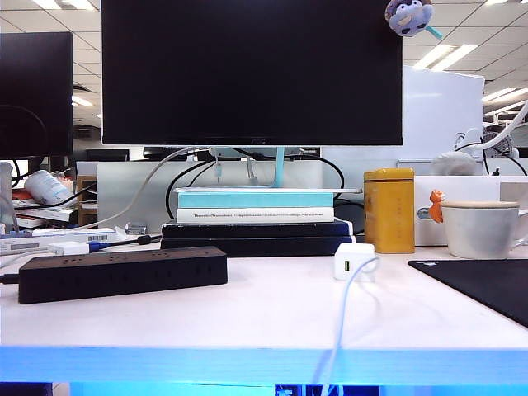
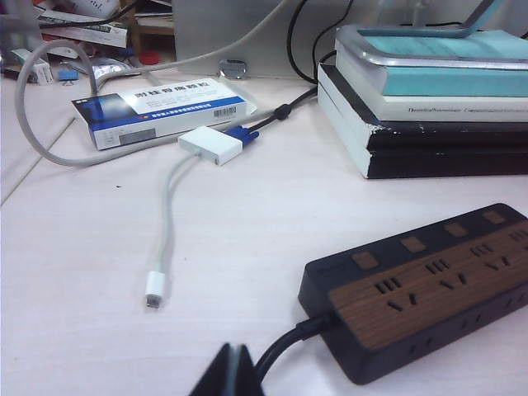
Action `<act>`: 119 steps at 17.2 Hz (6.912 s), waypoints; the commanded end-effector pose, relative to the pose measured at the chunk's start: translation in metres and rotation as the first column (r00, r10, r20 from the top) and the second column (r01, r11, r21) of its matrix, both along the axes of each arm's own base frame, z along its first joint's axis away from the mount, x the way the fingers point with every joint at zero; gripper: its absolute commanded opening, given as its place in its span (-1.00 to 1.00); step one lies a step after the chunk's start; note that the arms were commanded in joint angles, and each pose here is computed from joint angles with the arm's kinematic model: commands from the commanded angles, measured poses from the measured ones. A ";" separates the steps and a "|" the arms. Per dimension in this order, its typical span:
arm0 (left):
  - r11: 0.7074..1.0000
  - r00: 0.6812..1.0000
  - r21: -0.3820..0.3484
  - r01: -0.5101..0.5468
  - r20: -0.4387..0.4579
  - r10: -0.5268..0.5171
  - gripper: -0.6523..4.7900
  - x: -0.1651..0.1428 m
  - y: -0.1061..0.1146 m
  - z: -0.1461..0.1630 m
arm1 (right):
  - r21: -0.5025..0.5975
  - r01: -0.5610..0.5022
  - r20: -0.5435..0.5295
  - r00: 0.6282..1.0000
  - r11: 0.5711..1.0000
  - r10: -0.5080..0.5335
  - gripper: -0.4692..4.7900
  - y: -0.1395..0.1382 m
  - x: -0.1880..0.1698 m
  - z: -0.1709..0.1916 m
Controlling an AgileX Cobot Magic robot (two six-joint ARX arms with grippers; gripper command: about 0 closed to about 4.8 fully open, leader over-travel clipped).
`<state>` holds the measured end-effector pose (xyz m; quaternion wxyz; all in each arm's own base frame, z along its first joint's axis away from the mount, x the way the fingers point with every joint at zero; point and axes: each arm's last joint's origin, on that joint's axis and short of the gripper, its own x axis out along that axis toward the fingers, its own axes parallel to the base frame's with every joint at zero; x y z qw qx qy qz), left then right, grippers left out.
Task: Plug the white charger into the left socket.
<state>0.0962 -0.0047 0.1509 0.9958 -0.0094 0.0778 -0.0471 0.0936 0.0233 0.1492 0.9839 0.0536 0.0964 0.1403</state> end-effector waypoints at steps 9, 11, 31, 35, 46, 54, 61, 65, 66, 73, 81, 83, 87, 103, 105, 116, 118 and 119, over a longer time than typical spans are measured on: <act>0.973 0.994 -0.231 -0.004 0.106 0.029 -0.78 -0.002 0.000 0.023 | 0.184 0.018 0.053 0.998 0.983 -0.029 -0.84 -0.001 -0.004 0.031; 0.968 0.980 -0.250 -0.033 0.182 0.080 -0.78 -0.006 0.002 0.048 | 0.273 0.006 0.121 0.992 0.962 -0.041 -0.84 -0.003 -0.013 0.063; 0.914 0.908 -0.047 0.402 0.152 -0.391 -0.78 0.105 -0.017 0.238 | 0.220 0.015 -0.549 0.829 0.975 0.111 -0.81 0.072 0.195 0.176; 0.911 0.894 -0.024 0.411 0.209 -0.397 -0.78 0.100 -0.017 0.259 | 0.170 0.000 -0.717 0.686 0.985 0.124 1.00 0.101 0.226 0.112; 0.911 0.890 -0.018 0.411 0.226 -0.397 -0.78 0.098 -0.017 0.265 | 0.010 0.071 -0.775 0.630 0.997 -0.037 1.00 0.124 0.249 0.054; 0.911 0.890 -0.018 0.411 0.226 -0.397 -0.78 0.098 -0.016 0.265 | 0.006 0.052 -0.823 0.567 0.999 -0.024 0.04 0.127 0.253 0.034; 0.879 0.856 0.056 0.473 0.208 -0.473 -0.78 0.097 -0.018 0.263 | 0.407 -0.144 -0.752 0.508 0.902 0.420 0.03 0.144 0.267 0.077; 0.768 0.763 0.375 0.519 0.201 -0.614 -0.78 0.095 -0.027 0.260 | 0.713 -0.207 -0.555 0.418 0.670 0.719 0.03 0.157 0.280 0.147; 0.743 0.751 0.430 0.512 0.196 -0.631 -0.77 0.095 -0.029 0.259 | 0.755 -0.232 -0.503 0.394 0.613 0.769 0.03 0.160 0.282 0.159; 0.476 0.615 0.763 0.437 0.132 -0.777 0.64 0.119 -0.060 0.242 | 0.957 0.013 -0.288 0.200 0.291 0.937 0.03 0.166 0.288 0.219; 0.244 0.503 0.945 0.215 0.107 -0.858 1.00 0.129 -0.082 0.236 | 0.652 -0.758 0.247 0.175 -0.030 0.953 0.03 0.162 0.256 0.281; 0.248 0.500 0.948 0.201 0.118 -0.858 1.00 0.129 -0.082 0.237 | 0.407 -0.908 0.400 0.080 -0.099 0.913 0.03 0.158 0.236 0.292; 0.277 0.480 0.955 0.104 0.196 -0.855 1.00 0.129 -0.082 0.247 | 0.478 -0.873 0.377 0.104 -0.097 0.920 -0.04 0.159 0.239 0.292; 0.284 0.444 0.956 -0.069 0.285 -0.850 1.00 0.131 -0.083 0.258 | 0.995 -0.096 -0.030 0.083 0.038 0.996 -0.04 0.189 0.254 0.270; 0.264 0.447 0.962 -0.073 0.269 -0.853 1.00 0.132 -0.083 0.256 | 0.993 -0.114 -0.021 0.082 0.030 0.996 -0.04 0.186 0.249 0.277; 0.219 0.425 0.951 -0.217 0.294 -0.856 1.00 0.133 -0.083 0.260 | 0.994 -0.099 -0.052 -0.022 0.050 0.998 -0.04 0.213 0.231 0.276; 0.220 0.423 0.950 -0.221 0.297 -0.856 1.00 0.133 -0.083 0.261 | 0.994 -0.093 -0.055 -0.020 0.053 0.998 -0.04 0.213 0.231 0.276; 0.220 0.422 0.950 -0.221 0.297 -0.857 1.00 0.133 -0.083 0.261 | 0.994 -0.094 -0.054 -0.020 0.052 0.998 -0.04 0.213 0.231 0.276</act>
